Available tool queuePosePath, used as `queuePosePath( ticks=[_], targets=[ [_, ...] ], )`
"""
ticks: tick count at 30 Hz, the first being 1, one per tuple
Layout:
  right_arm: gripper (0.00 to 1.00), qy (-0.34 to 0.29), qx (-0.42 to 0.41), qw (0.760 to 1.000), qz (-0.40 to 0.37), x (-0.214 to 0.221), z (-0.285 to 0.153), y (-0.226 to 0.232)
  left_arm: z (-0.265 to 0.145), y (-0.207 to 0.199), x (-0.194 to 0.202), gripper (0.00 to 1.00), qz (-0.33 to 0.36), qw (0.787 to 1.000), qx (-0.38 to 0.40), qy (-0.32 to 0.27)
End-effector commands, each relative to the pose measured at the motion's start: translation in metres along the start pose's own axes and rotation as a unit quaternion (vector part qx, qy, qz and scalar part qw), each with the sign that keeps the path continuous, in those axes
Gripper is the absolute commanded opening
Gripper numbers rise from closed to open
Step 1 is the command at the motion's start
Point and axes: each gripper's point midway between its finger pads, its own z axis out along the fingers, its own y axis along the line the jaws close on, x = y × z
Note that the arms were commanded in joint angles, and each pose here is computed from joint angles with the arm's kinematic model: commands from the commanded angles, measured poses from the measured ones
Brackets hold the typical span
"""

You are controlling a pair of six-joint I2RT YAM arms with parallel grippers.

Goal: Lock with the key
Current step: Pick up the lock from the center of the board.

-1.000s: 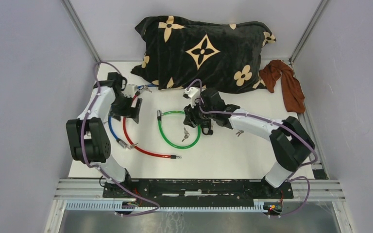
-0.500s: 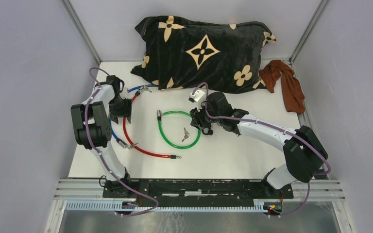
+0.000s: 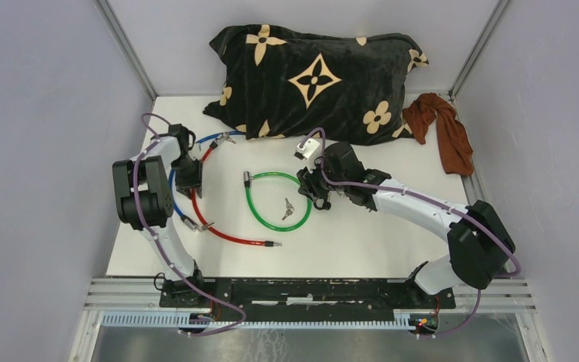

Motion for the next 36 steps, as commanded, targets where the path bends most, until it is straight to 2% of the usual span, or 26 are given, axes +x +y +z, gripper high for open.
queuePosePath(
  ticks=[1, 2, 3, 4, 7, 11, 14, 18, 21, 25, 31, 36],
  targets=[
    [0.51, -0.03, 0.018, 0.999, -0.022, -0.022, -0.015, -0.004, 0.016, -0.004, 0.009, 0.32, -0.007, 1.0, 0.003, 0.006],
    [0.51, -0.032, 0.019, 0.999, -0.024, -0.023, -0.017, -0.004, 0.018, -0.004, 0.011, 0.16, -0.007, 1.0, 0.003, 0.008],
    [0.51, -0.033, 0.022, 0.999, -0.026, -0.024, -0.019, -0.005, 0.02, -0.004, 0.013, 0.04, -0.006, 1.0, 0.004, 0.009],
    [0.51, -0.035, 0.022, 0.999, -0.028, -0.025, -0.02, -0.005, 0.02, -0.004, 0.014, 0.02, -0.005, 1.0, 0.004, 0.009],
    [0.51, -0.04, 0.024, 0.998, -0.034, -0.029, -0.024, -0.005, 0.009, -0.004, 0.009, 0.02, -0.006, 1.0, 0.005, -0.009],
    [0.52, -0.061, -0.004, 0.997, -0.056, -0.04, -0.031, 0.005, -0.035, -0.003, -0.021, 0.02, 0.015, 0.996, 0.001, -0.09],
    [0.52, -0.095, -0.034, 0.991, -0.087, -0.058, -0.04, 0.017, -0.071, -0.004, -0.035, 0.02, 0.071, 0.987, -0.022, -0.14],
    [0.54, -0.138, -0.063, 0.979, -0.138, -0.085, -0.053, 0.029, -0.108, -0.009, -0.035, 0.02, 0.167, 0.967, -0.07, -0.178],
    [0.55, -0.163, -0.093, 0.968, -0.168, -0.106, -0.062, 0.038, -0.134, -0.025, -0.031, 0.02, 0.266, 0.935, -0.116, -0.202],
    [0.56, -0.179, -0.122, 0.956, -0.196, -0.128, -0.065, 0.04, -0.167, -0.036, -0.031, 0.02, 0.372, 0.882, -0.177, -0.228],
    [0.59, -0.213, -0.199, 0.934, -0.208, -0.15, -0.061, 0.045, -0.216, -0.053, -0.045, 0.02, 0.447, 0.818, -0.234, -0.275],
    [0.7, -0.205, -0.234, 0.93, -0.194, -0.165, -0.032, 0.041, -0.259, -0.095, -0.036, 0.02, 0.51, 0.747, -0.227, -0.36]
  ],
)
